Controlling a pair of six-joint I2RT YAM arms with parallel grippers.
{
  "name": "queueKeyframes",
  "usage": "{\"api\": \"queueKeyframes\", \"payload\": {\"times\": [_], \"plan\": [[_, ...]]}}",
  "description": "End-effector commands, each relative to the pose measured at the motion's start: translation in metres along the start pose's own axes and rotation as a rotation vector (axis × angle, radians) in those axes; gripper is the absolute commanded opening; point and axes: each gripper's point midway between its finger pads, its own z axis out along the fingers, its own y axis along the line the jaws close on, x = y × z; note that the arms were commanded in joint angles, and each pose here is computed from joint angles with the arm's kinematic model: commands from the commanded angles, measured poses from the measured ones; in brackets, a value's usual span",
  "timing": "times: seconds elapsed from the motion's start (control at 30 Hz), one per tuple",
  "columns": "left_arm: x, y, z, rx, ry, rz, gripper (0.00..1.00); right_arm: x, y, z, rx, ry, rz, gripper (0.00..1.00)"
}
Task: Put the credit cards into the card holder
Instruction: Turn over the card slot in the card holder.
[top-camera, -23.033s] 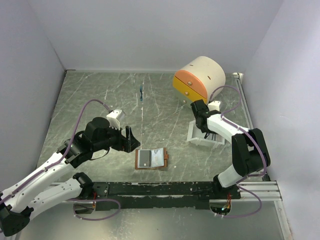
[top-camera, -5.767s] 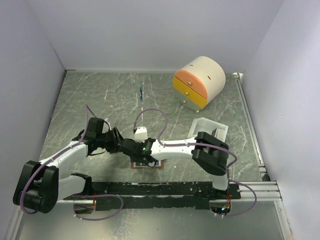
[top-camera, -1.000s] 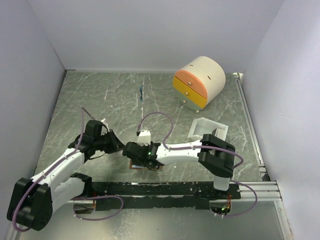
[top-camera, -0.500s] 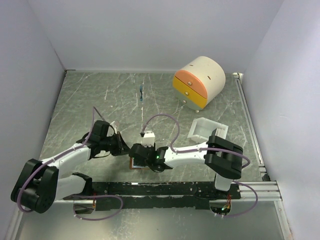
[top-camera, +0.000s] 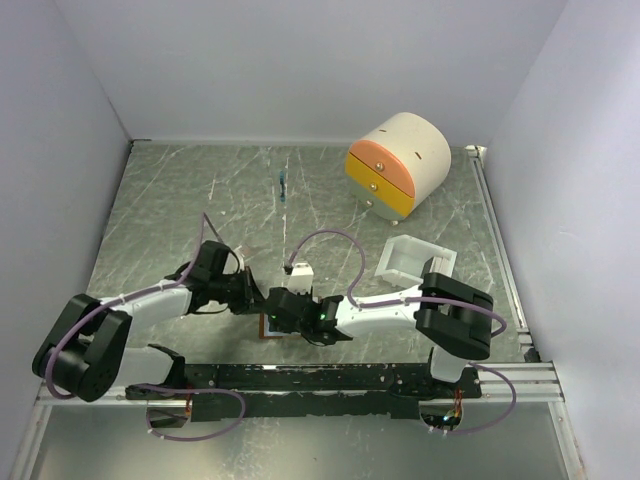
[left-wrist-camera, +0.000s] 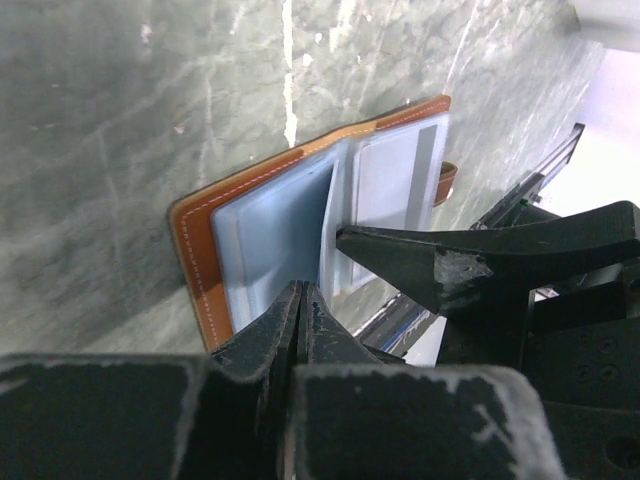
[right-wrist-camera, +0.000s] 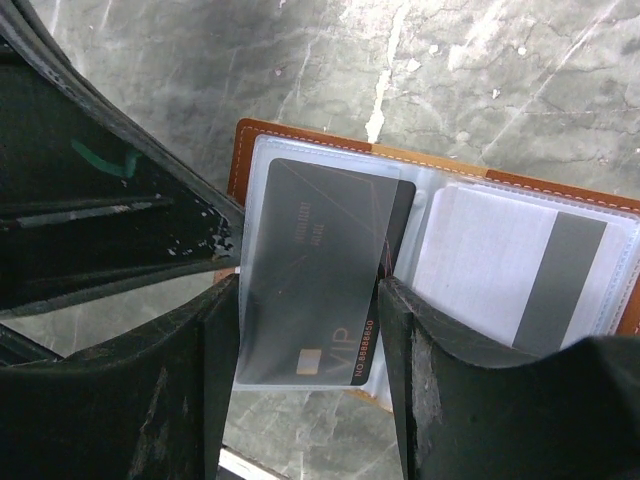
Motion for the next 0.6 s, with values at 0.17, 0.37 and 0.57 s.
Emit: {"api": "queueKeyframes", "payload": {"times": [0.17,0.37,0.57], "plan": [[0.002,-0.039,0.005,0.147,0.041,0.074,0.09,-0.010,-0.001,-0.009,0.013,-0.008,-0.044,0.62],[0.006,-0.053,0.007,0.194,0.060,0.088,0.10,-0.027,-0.005,-0.028,0.020,-0.044,-0.056,0.68],[0.012,-0.068,0.013,0.220,0.078,0.114,0.10,-0.036,-0.019,-0.049,0.031,-0.075,-0.052,0.70]]}}
